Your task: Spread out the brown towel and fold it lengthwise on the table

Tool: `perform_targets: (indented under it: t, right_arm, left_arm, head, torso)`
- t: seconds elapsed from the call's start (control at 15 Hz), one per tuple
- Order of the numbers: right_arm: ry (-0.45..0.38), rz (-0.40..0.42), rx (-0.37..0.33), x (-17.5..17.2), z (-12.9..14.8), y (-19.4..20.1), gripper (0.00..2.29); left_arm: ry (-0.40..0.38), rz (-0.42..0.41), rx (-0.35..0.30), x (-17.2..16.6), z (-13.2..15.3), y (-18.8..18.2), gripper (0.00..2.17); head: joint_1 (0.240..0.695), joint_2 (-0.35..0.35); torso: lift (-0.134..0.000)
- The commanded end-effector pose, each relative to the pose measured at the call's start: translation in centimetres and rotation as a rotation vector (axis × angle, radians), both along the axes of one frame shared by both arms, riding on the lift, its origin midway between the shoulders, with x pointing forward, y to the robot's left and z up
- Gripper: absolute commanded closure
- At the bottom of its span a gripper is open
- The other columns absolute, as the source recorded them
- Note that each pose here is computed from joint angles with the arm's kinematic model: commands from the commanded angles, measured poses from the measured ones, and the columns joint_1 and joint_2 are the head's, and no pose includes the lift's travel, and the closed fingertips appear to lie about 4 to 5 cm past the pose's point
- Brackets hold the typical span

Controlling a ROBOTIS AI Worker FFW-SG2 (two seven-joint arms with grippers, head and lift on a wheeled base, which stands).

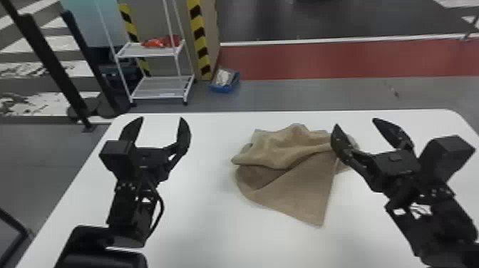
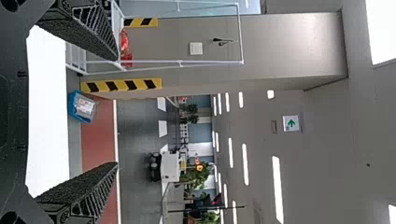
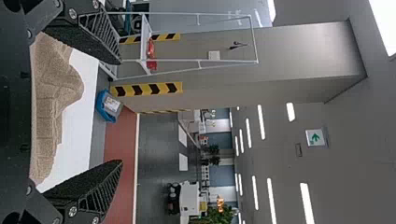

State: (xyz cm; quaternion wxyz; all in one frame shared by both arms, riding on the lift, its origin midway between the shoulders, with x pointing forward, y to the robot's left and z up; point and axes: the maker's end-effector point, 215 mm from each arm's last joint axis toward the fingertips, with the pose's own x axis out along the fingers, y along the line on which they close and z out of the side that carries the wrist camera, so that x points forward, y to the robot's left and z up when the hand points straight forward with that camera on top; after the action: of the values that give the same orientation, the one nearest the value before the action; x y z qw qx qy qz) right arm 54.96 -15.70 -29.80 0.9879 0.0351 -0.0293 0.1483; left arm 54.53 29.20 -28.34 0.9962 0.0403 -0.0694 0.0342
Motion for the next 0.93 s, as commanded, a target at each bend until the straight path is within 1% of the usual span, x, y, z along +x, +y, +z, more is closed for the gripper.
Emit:
perform_targets:
  t: [0.0,0.27,0.6,0.87]
  right_arm:
    - [-0.008,-0.002,0.006,-0.1,0.1,0.0,0.15]
    - [-0.003,-0.01,0.016,0.0,-0.1,-0.4,0.15]
    - [0.011,-0.083,0.021,-0.2,-0.6,-2.0,0.15]
    - [0.008,-0.083,0.022,-0.7,-0.4,-1.9,0.15]
  left_arm:
    - [-0.007,0.0,-0.002,0.0,0.3,0.0,0.09]
    - [0.001,0.004,-0.009,0.1,-0.2,-0.2,0.09]
    - [0.001,0.002,-0.01,-0.1,-0.3,-0.3,0.09]
    - [0.005,-0.003,-0.008,-0.1,-0.5,-0.5,0.09]
  head:
    - [0.663,0.135]
    - [0.661,0.132]
    - [0.668,0.121]
    - [0.673,0.113]
  torso:
    - [-0.124]
    - [-0.124]
    - [-0.124]
    - [-0.124]
